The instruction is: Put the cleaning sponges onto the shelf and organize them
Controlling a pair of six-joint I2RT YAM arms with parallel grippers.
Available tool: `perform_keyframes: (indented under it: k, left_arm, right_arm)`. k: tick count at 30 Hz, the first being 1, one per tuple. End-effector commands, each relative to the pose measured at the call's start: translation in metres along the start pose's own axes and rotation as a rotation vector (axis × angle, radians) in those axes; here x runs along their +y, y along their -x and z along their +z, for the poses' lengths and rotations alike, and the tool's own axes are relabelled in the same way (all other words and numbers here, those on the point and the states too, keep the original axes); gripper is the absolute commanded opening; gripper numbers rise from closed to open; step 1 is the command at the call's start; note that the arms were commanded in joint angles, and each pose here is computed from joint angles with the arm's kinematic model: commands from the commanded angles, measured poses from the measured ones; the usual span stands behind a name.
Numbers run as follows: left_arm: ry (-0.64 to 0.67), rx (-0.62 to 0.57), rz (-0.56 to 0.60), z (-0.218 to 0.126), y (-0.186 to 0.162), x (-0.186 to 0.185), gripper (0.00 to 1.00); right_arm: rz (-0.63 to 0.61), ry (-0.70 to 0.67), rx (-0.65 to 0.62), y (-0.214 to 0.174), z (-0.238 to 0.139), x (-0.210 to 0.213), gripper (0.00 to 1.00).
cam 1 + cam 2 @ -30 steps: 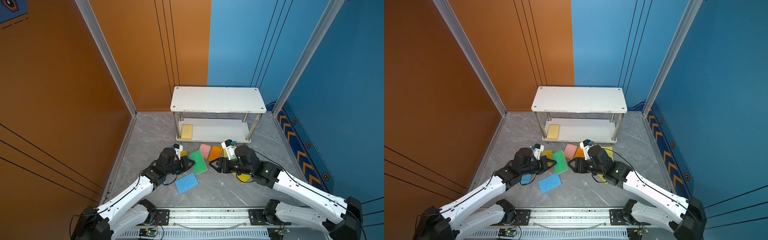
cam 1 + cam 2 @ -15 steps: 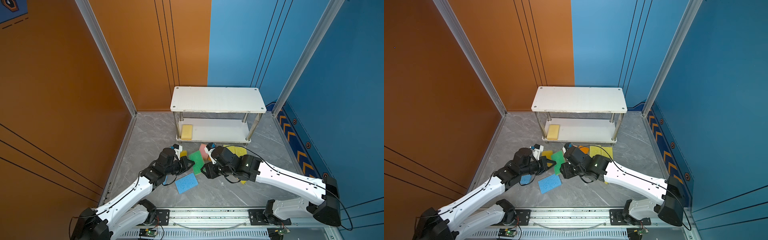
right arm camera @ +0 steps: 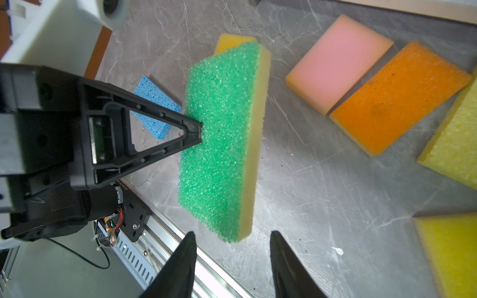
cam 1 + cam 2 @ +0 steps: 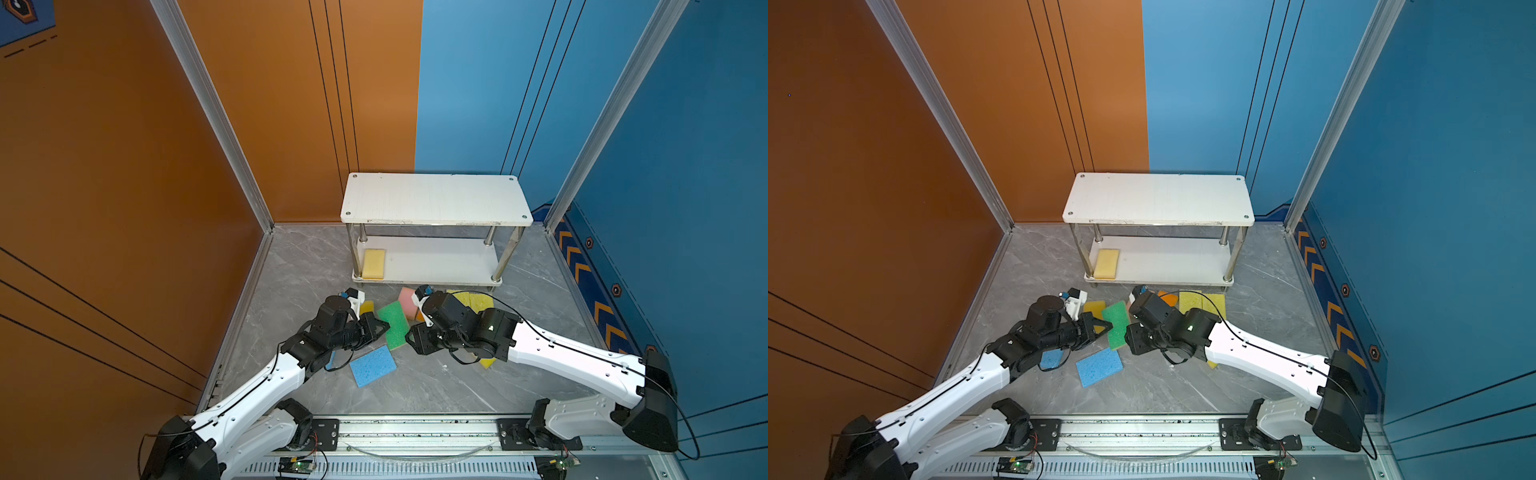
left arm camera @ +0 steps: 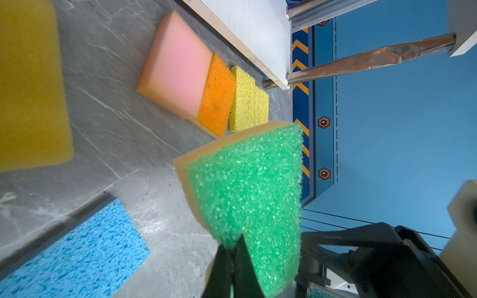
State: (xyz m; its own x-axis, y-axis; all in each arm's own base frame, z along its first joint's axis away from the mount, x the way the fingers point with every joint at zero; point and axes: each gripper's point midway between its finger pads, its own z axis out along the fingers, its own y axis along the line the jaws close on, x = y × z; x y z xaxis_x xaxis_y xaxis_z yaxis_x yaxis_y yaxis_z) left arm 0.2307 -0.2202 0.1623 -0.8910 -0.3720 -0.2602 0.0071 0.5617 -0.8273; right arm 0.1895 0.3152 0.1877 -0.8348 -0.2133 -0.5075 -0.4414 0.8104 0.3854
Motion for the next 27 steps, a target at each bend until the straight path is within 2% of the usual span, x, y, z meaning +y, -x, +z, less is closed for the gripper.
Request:
perform_keyframes:
  k: [1, 18, 27]
  left_arm:
    - [-0.029, 0.0, 0.002, -0.006, 0.002, -0.01, 0.0]
    - [-0.038, 0.001, -0.003, -0.008, 0.0, -0.012, 0.0]
    - [-0.04, 0.003, -0.004, -0.008, -0.001, -0.012, 0.0]
  right_arm:
    - [0.017, 0.03, -0.003, 0.0, 0.002, 0.002, 0.47]
    - [0.037, 0.048, 0.016, 0.0, 0.013, 0.005, 0.4]
    - [0.036, 0.045, 0.022, 0.0, 0.016, 0.005, 0.31]
